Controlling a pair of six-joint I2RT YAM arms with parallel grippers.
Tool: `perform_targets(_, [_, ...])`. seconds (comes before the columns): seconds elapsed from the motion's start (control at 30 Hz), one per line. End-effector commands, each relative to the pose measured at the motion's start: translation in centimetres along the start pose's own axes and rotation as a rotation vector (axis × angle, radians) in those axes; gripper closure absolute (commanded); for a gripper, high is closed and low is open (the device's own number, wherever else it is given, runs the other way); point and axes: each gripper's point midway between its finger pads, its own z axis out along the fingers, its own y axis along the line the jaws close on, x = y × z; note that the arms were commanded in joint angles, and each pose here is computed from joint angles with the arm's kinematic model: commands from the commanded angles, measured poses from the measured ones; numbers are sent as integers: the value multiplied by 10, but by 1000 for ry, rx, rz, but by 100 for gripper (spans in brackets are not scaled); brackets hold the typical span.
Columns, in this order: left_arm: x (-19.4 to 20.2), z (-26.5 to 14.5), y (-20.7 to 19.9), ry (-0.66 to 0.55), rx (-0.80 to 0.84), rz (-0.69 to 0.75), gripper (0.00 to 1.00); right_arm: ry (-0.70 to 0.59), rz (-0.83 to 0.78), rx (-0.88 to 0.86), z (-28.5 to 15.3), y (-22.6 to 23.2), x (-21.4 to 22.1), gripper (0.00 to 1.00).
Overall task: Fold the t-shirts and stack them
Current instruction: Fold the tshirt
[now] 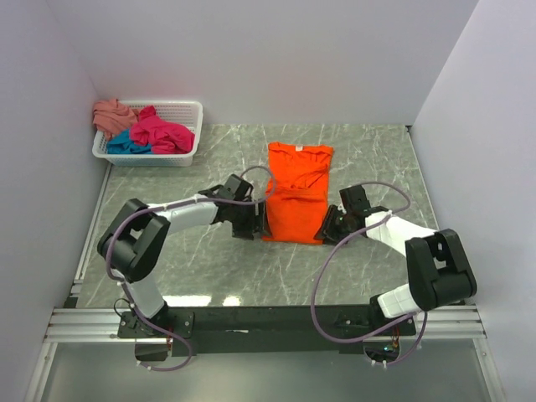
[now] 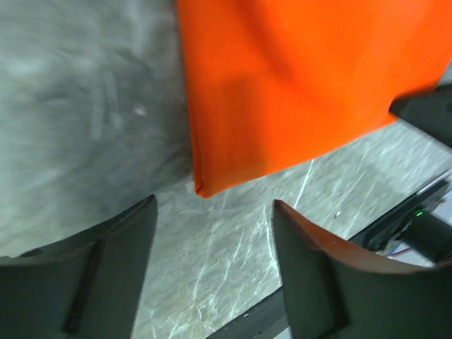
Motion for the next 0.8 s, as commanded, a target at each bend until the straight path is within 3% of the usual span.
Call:
perform_targets(0.0, [7, 13, -14, 7, 28, 36, 31, -26, -4, -28, 8, 7, -13, 62])
perform_targets(0.07, [15, 20, -12, 22, -3, 48, 40, -23, 8, -10, 11, 2, -10, 68])
perform_targets(0.3, [12, 37, 8, 9, -104, 22, 61, 0, 23, 16, 13, -11, 5, 73])
perform_targets(0.4, [10, 42, 7, 12, -98, 19, 81, 21, 25, 12, 16, -13, 11, 76])
perform_targets(0.43, [10, 43, 8, 18, -103, 19, 100, 24, 24, 11, 17, -13, 11, 81])
perform_targets(0.5, [10, 42, 9, 16, -109, 33, 100, 21, 27, 24, 19, -17, 12, 91])
perform_targets(0.63, [8, 31, 8, -33, -89, 62, 100, 19, 34, 52, 21, -22, 12, 100])
perform_targets(0.77, [22, 12, 6, -39, -68, 88, 99, 27, -2, 35, 15, -17, 21, 100])
